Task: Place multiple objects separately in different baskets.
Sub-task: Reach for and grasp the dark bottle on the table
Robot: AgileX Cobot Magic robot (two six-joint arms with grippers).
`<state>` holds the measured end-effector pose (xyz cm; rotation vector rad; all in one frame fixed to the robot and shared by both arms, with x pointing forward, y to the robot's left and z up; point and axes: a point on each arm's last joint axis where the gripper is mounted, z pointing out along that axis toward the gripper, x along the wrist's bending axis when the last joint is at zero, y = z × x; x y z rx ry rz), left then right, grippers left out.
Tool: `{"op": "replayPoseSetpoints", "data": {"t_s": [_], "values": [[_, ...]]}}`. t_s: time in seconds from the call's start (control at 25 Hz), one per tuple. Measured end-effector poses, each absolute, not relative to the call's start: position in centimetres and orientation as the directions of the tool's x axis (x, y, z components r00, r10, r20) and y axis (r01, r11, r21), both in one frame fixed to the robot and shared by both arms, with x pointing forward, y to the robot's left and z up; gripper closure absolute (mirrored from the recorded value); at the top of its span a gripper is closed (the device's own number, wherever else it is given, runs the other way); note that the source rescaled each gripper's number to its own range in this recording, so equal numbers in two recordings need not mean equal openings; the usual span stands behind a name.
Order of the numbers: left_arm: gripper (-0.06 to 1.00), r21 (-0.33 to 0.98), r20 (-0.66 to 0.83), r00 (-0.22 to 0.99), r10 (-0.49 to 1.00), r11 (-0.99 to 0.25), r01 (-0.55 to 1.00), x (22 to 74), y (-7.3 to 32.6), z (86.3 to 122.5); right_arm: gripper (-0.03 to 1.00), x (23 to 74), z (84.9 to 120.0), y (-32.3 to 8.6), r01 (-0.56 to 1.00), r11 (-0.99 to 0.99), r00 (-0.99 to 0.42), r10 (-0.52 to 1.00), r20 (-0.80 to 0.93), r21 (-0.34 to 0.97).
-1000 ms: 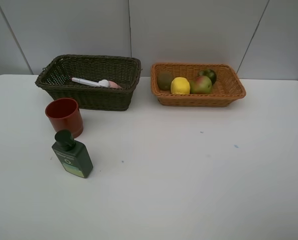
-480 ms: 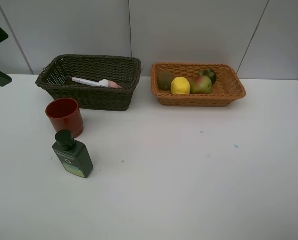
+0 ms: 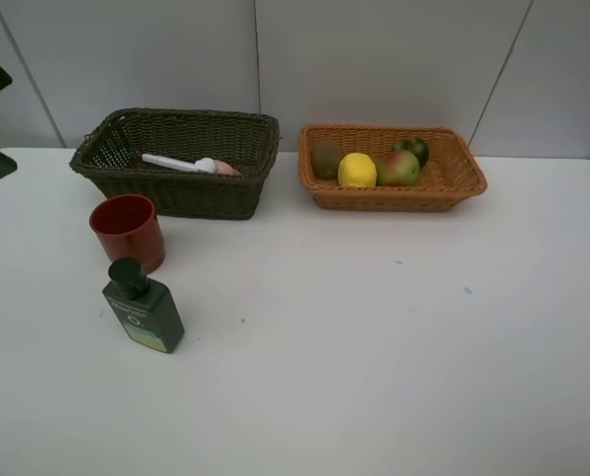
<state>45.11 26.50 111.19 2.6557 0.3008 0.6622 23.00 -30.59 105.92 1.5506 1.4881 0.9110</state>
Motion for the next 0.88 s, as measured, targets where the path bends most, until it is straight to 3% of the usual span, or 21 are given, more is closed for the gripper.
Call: {"op": "replayPoseSetpoints", "data": {"t_s": [0.2,0.36,0.88], "values": [[-0.05,0.286,0.459,0.887,0.051,-0.954,-0.094,44.9,24.8,110.8,-0.03,23.0,105.9,-30.6,0.434,-0.004,0.055,0.998,-0.022,0.901],[-0.05,0.239,0.434,0.900,-0.049,-0.957,-0.167,45.3,23.4,109.8,-0.03,23.0,105.9,-30.6,0.434,-0.004,0.055,0.998,-0.022,0.901],[-0.05,0.201,0.301,0.946,-0.124,-0.961,-0.190,47.7,21.7,106.2,-0.03,23.0,105.9,-30.6,0.434,-0.004,0.055,0.998,-0.022,0.901]]}}
